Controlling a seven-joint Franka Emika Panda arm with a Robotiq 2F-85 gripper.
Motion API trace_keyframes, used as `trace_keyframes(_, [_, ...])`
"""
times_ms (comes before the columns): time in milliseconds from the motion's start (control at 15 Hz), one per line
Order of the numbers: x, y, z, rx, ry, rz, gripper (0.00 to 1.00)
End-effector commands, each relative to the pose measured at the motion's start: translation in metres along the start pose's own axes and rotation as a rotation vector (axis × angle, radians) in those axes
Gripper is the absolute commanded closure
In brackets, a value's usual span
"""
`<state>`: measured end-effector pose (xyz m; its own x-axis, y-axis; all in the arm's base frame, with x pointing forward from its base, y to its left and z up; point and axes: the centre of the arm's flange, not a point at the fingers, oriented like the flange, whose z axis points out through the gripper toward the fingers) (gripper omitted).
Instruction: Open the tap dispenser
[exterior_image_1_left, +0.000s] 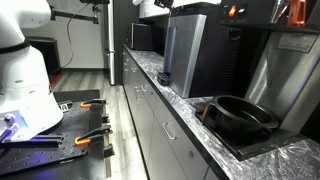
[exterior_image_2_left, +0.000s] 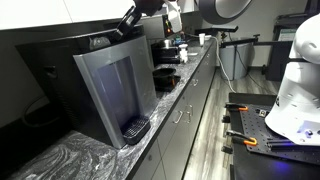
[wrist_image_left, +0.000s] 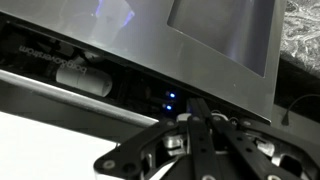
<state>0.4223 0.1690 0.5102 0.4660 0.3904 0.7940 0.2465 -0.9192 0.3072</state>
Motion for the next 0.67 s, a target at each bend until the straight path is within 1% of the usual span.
trace_keyframes(0, [0.0065,-0.0012,0.0111,-0.008,0.030,0.008,1.00])
trace_keyframes(600, [0.0087,-0.0016,0.0155,-0.021,0.031,-0.005,1.00])
